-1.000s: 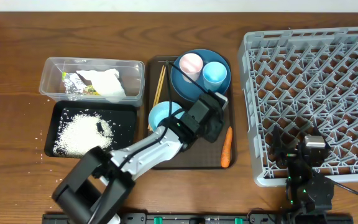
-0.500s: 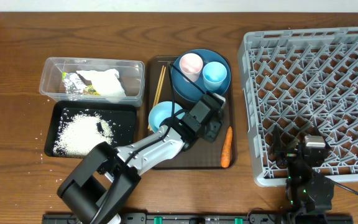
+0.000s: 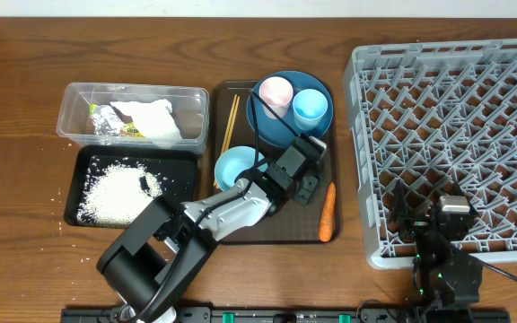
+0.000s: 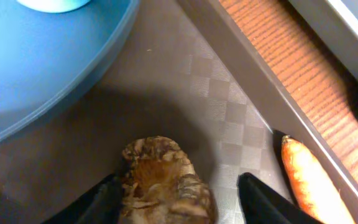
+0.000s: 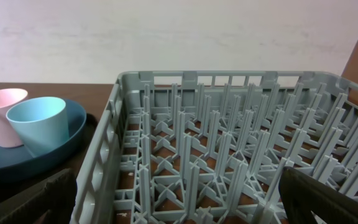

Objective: Sort waste into correct bins and load items into the dishwasher rack
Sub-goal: 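Grasp the gold foil ball on the brown tray with the left gripper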

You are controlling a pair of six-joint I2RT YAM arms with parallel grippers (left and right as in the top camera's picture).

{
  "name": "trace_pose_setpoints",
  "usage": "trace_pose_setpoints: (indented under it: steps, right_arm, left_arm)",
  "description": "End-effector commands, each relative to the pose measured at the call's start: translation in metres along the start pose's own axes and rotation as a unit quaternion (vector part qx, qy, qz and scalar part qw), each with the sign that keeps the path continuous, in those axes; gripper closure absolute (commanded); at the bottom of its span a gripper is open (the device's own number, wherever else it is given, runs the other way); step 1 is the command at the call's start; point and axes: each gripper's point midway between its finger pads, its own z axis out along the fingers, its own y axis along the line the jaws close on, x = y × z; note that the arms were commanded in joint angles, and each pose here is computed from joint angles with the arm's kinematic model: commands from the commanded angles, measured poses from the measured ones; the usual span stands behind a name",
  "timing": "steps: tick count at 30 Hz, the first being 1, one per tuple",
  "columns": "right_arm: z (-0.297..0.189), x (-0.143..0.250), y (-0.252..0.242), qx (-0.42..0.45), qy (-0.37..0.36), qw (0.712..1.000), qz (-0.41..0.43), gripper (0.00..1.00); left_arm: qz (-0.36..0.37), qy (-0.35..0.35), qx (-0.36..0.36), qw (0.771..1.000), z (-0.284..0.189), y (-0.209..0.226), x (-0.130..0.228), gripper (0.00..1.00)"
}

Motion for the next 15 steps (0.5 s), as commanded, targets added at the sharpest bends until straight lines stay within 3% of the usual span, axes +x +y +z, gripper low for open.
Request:
trace_pose_setpoints:
  steps: [1, 6, 15]
  right_arm:
    - [0.0001, 0.0012, -0.0034, 0.008, 0.002, 1.000, 0.002, 0.01]
    - [0.0001, 0.0012, -0.0034, 0.008, 0.002, 1.000, 0.002, 0.01]
    - [0.0001, 0.0012, -0.0034, 0.008, 0.002, 1.000, 0.002, 0.01]
  left_arm:
    - [0.009, 0.001, 0.000, 1.000, 0.0040, -0.0016, -0.0018, 0.46]
    - [0.009, 0.002, 0.000, 1.000, 0.0040, -0.0015, -0.0015, 0.70]
    - [0.008, -0.004, 0.000, 1.000, 0.0009, -0.0014, -0.0053, 0.71]
